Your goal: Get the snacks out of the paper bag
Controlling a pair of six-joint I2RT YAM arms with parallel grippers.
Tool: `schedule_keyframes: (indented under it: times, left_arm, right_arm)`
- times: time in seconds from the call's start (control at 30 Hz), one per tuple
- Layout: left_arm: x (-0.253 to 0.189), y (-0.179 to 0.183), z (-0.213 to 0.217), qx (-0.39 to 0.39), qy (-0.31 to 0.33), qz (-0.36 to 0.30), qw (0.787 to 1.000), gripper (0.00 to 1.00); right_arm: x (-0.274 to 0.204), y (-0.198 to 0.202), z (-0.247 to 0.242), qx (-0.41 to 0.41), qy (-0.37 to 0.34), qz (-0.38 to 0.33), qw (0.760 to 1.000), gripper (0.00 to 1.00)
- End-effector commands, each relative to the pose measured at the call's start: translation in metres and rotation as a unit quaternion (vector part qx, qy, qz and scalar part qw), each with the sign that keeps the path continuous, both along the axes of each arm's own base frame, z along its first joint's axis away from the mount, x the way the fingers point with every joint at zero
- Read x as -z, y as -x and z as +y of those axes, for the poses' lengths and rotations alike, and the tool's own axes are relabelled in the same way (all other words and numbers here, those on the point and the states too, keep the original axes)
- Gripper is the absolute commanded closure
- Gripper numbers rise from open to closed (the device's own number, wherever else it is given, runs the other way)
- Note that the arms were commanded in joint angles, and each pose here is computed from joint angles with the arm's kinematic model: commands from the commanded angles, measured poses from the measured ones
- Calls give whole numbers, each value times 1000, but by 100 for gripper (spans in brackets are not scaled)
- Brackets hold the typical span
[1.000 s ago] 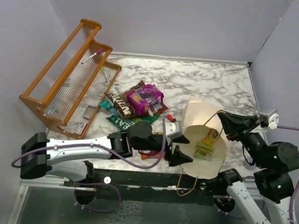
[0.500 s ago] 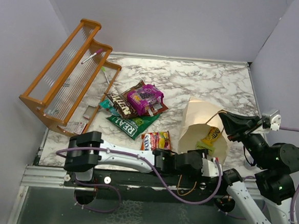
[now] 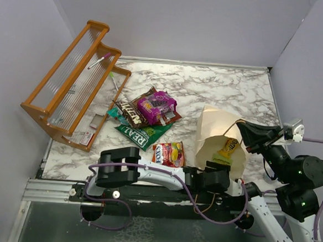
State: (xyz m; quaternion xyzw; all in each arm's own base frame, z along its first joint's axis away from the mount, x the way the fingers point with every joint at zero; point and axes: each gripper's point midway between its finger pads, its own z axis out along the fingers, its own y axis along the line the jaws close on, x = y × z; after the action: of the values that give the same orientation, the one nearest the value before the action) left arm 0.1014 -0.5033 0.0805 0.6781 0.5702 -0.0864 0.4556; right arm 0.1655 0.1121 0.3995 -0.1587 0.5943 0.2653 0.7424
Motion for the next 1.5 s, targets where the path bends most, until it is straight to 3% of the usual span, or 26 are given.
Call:
schedule_keyframes:
  times: [0.0, 0.37, 0.6, 0.8, 1.17, 1.47]
  left_arm:
    - [-18, -18, -11, -20, 34, -20, 999, 34]
    - [1, -47, -17, -43, 41, -17, 998, 35]
    - [-6, -65, -19, -63, 59, -23, 996, 66]
    - [-34, -61, -16, -64, 76, -12, 995, 99]
    - [-94, -30, 19, -52, 131, 66, 988, 100]
    - [-150, 7, 42, 16, 184, 115, 976, 100]
  right_arm:
    - [-17, 9, -5, 6, -11, -17, 1000, 98]
    - [-27, 12, -9, 13, -7, -23, 1000, 98]
    - [-24, 14, -8, 7, -8, -16, 1000, 98]
    - [-24, 14, -8, 9, -3, -16, 1000, 98]
    - [-22, 13, -9, 12, -4, -27, 1000, 98]
    - [-16, 8, -11, 22, 5, -23, 999, 98]
